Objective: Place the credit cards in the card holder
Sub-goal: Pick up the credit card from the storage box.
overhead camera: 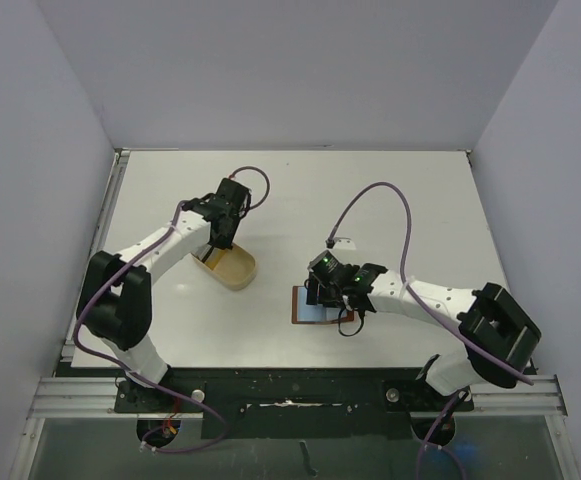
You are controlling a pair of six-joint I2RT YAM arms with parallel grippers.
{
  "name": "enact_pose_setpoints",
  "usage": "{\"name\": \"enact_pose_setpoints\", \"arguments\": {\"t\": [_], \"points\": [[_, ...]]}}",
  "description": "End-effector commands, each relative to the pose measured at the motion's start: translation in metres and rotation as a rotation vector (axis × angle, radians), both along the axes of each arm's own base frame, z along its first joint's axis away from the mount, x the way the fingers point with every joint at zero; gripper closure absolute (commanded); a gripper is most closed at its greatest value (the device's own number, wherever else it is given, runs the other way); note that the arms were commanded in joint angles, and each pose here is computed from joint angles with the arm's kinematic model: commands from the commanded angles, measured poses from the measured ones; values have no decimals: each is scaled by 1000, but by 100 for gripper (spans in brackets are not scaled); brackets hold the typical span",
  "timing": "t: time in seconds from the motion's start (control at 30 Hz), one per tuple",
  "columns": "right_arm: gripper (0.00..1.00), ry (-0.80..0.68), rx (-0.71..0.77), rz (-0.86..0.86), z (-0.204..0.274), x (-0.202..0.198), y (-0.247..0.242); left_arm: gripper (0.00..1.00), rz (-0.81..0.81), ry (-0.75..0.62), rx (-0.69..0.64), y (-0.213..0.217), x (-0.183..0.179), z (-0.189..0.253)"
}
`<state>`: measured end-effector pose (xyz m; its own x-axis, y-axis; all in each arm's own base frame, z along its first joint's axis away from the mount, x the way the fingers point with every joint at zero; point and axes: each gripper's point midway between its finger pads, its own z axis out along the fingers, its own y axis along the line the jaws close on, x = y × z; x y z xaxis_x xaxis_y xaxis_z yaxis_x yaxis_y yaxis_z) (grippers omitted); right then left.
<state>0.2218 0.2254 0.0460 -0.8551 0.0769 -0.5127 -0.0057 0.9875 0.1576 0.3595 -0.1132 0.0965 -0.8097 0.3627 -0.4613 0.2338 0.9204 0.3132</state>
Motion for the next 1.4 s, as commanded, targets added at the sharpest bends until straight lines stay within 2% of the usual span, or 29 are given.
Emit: {"name": "enact_pose_setpoints", "arguments": {"t": [0.0, 0.13, 0.37, 0.57, 0.7, 0.97, 1.23, 1.37], "points": [[35, -50, 44, 20, 21, 6, 6, 100, 31, -85, -137, -15, 2, 38], [36, -64, 41, 23, 25, 7, 0, 100, 26, -100, -243, -27, -6, 47], [43, -62, 30, 11, 21, 6, -12, 100, 20, -121, -446, -48, -24, 58], [46, -57, 5, -6, 16, 3, -22, 100, 3, -124, -608, -67, -37, 71], [53, -62, -9, -19, 16, 3, -29, 100, -11, -139, -775, -87, -47, 87], [65, -72, -29, -70, 14, 2, -51, 100, -16, -56, -1121, -134, -75, 87], [70, -44, -28, -86, -3, -3, -62, 100, 20, 8, -1267, -172, -95, 69], [71, -24, -37, -99, -12, -7, -66, 100, 20, 42, -1275, -192, -104, 57]]}}
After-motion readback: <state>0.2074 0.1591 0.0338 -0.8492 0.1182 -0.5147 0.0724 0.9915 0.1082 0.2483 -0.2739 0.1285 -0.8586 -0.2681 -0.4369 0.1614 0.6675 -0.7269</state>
